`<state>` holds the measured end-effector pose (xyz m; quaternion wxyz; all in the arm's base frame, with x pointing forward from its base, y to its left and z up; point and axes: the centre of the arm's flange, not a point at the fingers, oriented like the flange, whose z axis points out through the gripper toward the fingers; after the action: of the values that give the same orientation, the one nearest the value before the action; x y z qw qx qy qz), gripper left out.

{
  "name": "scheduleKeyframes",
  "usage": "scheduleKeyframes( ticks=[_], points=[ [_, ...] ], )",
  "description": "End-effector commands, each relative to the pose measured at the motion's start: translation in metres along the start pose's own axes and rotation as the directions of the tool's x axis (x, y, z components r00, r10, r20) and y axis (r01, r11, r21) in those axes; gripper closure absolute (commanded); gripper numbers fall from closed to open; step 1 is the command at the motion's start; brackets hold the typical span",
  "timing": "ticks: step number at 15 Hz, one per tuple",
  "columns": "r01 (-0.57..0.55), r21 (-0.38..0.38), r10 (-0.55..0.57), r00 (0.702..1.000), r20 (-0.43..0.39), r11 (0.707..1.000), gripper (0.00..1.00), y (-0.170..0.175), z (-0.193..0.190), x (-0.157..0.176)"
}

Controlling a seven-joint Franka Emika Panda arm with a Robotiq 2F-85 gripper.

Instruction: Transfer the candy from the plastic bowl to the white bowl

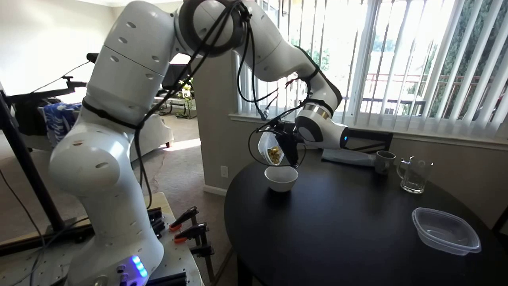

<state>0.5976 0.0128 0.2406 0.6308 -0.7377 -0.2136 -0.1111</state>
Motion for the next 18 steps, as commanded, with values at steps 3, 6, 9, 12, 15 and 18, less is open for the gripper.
scheduleKeyframes(
  ticks=[3,6,9,12,15,18],
  points=[
    [-0.036,0.089,0.034,0.999,0.03,0.995,0.95,0.029,0.01,0.016],
    [-0.036,0.114,0.031,0.998,0.047,0.993,0.95,0.033,0.019,0.017],
    [-0.034,0.127,0.028,0.998,0.051,0.991,0.95,0.037,0.023,0.018],
    [-0.042,0.144,0.036,0.999,0.041,0.989,0.95,0.04,0.022,0.016],
    [-0.089,0.203,0.084,0.996,0.03,0.975,0.95,0.036,0.02,0.014],
    [-0.102,0.217,0.101,0.995,0.017,0.971,0.95,0.035,0.016,0.011]
  ],
)
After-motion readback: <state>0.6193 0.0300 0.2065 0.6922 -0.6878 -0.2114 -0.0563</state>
